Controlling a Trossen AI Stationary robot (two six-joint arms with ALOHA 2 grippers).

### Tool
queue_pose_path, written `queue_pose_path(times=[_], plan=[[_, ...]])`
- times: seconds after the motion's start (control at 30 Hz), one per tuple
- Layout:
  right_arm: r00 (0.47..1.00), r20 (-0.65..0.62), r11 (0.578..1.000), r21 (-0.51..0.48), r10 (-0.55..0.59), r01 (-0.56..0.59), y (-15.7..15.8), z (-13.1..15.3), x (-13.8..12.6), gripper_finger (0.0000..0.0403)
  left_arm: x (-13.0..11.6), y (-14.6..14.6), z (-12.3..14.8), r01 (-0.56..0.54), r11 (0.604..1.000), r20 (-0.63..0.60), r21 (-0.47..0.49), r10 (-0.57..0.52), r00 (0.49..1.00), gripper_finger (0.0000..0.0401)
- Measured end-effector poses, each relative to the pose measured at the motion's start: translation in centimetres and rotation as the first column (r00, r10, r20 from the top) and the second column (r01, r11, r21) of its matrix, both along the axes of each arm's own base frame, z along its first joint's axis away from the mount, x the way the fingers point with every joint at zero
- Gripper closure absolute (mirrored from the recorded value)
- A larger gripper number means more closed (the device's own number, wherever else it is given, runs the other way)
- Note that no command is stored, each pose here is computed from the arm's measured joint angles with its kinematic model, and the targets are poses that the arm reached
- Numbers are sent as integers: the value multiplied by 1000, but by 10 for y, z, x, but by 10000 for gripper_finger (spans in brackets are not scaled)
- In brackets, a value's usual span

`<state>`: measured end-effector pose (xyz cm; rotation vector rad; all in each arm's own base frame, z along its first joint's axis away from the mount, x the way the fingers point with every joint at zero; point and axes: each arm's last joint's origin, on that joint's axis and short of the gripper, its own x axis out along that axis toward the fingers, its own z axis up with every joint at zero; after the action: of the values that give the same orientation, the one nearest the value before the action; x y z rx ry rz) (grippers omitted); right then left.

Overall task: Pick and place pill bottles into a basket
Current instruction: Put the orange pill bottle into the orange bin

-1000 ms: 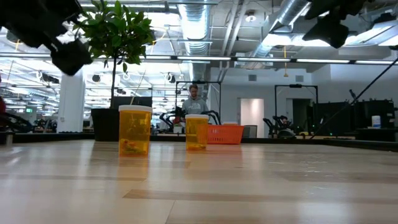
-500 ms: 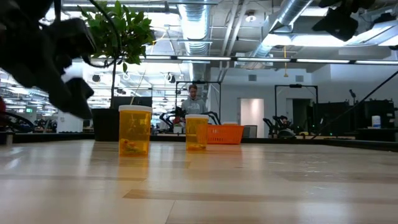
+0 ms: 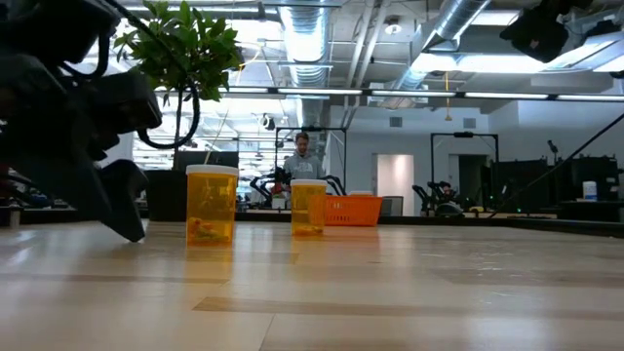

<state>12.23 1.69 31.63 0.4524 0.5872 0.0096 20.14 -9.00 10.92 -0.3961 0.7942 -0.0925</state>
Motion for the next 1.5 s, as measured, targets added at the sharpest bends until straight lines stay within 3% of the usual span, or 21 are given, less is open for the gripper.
queue_pose_path(times=[0.13, 0.37, 0.53, 0.67, 1.5], plan=[[1000, 0, 1000, -1, 0, 0, 0, 0, 0, 171, 13, -8, 18, 104, 994, 27, 21, -105, 994, 108], [1000, 0, 1000, -7, 4, -4, 0, 0, 0, 171, 33, -10, 49, 197, 959, -131, 205, -173, 976, 108], [1000, -9, 1000, -8, 4, -4, 0, -1, -1, 171, 39, -7, 66, 235, 931, -213, 279, -179, 961, 108], [1000, -9, 1000, -7, 5, -5, 0, -1, -1, 171, 39, -7, 73, 238, 927, -254, 290, -165, 953, 108], [1000, -8, 1000, -6, 8, -8, 0, -1, 0, 171, 58, 15, 81, 236, 899, -166, 368, -187, 968, 108]])
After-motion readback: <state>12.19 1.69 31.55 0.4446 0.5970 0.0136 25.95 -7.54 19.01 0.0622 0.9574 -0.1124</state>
